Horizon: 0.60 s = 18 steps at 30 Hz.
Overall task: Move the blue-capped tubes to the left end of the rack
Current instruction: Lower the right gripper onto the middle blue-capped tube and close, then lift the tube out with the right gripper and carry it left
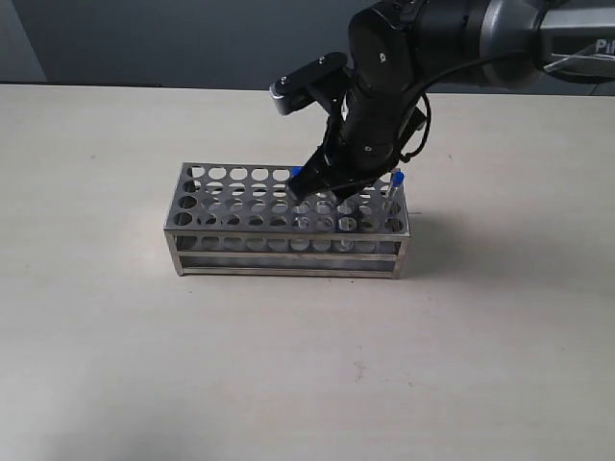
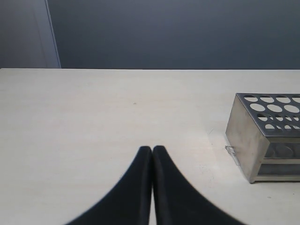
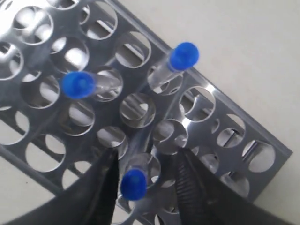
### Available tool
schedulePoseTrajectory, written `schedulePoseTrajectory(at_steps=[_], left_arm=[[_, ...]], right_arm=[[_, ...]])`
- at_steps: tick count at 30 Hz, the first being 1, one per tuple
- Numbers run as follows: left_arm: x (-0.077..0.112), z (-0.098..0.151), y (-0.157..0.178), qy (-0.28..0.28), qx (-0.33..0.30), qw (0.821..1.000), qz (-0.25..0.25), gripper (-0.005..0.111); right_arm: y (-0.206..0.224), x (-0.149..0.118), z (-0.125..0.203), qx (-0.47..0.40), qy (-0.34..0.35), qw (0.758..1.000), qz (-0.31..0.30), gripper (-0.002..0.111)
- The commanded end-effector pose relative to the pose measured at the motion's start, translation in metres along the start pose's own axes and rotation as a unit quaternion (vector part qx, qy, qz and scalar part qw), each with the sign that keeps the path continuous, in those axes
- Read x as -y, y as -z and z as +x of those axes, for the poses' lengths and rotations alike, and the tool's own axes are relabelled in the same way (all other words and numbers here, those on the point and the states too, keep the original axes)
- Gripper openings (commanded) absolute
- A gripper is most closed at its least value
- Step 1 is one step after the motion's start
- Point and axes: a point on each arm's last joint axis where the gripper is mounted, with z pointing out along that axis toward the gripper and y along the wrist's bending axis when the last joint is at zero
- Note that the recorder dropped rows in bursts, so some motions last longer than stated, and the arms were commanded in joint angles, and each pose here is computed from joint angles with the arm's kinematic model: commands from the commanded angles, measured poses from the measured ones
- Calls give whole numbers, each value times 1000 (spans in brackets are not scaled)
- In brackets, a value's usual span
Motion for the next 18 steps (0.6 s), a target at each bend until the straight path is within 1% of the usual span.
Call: schedulePoseTrajectory(at_steps=[1, 2, 3, 6, 8, 12, 14, 18], left_arm=[[1, -2, 1, 0, 6, 1000, 4, 1], [1, -2, 1, 0, 6, 1000, 4, 1], [1, -2, 1, 0, 6, 1000, 4, 1], [1, -2, 1, 0, 6, 1000, 4, 1], [1, -2, 1, 0, 6, 1000, 4, 1], [1, -2, 1, 2, 6, 1000, 5, 1], [1, -2, 1, 2, 6, 1000, 5, 1], [1, -2, 1, 2, 6, 1000, 5, 1]], right_arm=[[1, 5, 1, -6, 6, 1000, 24, 6], [1, 5, 1, -8, 6, 1000, 24, -1], [1, 5, 1, -9, 6, 1000, 24, 0], [2, 5, 3, -15, 4, 1000, 23, 0], [13, 6, 3, -12, 3, 1000, 24, 0], [60, 10, 1, 49, -3, 998, 29, 0], [75, 10, 1, 71, -6, 997, 27, 0], [94, 10, 4, 86, -13, 996, 22, 0]])
